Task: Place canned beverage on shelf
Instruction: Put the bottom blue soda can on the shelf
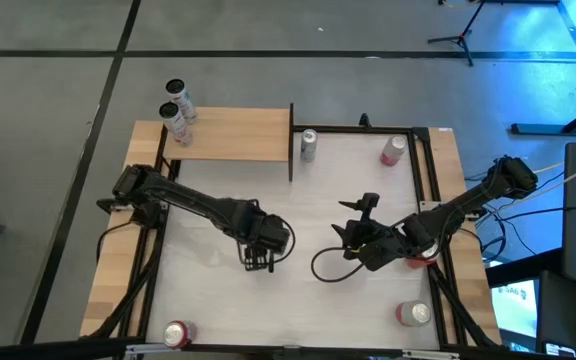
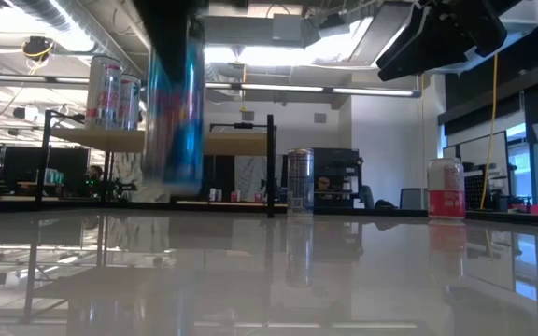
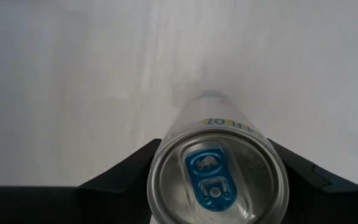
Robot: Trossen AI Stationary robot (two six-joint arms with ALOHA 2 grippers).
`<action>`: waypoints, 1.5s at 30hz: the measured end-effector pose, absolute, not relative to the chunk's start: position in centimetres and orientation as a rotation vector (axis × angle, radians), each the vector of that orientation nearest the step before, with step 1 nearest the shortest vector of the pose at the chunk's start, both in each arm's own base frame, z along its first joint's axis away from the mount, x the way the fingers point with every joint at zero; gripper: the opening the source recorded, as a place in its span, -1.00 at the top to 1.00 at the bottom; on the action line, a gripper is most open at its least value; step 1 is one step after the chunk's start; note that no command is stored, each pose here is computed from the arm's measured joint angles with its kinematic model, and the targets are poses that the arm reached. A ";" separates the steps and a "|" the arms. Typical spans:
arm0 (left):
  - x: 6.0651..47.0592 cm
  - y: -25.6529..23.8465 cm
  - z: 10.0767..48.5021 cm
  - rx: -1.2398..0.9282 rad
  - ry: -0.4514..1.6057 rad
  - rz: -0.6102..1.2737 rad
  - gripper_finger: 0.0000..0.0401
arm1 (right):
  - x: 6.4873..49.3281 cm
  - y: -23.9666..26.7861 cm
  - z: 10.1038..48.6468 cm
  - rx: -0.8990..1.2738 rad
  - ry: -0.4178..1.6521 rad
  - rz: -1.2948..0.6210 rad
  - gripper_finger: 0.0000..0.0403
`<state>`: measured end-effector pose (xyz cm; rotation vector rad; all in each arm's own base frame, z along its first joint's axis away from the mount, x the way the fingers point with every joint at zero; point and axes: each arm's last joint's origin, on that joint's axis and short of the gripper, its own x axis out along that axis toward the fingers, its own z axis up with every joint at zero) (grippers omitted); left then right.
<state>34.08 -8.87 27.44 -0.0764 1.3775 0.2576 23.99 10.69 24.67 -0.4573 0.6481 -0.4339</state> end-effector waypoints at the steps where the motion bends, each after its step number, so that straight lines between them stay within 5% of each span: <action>1: 33.9 -8.8 28.3 -0.073 1.366 0.260 -0.08 | 24.0 10.7 24.7 -0.458 0.648 -0.434 -0.62; 17: 30.0 -1.4 39.9 -0.028 1.219 0.413 -0.08 | 24.0 10.7 24.7 -0.457 0.649 -0.432 -0.62; 33: 22.9 7.0 44.8 -0.045 1.070 0.657 -0.09 | 23.9 10.1 23.8 -0.462 0.678 -0.438 -0.62; 45: 20.7 14.0 44.0 -0.126 1.166 0.693 -0.09 | 24.6 8.4 23.2 -0.407 0.740 -0.402 -0.62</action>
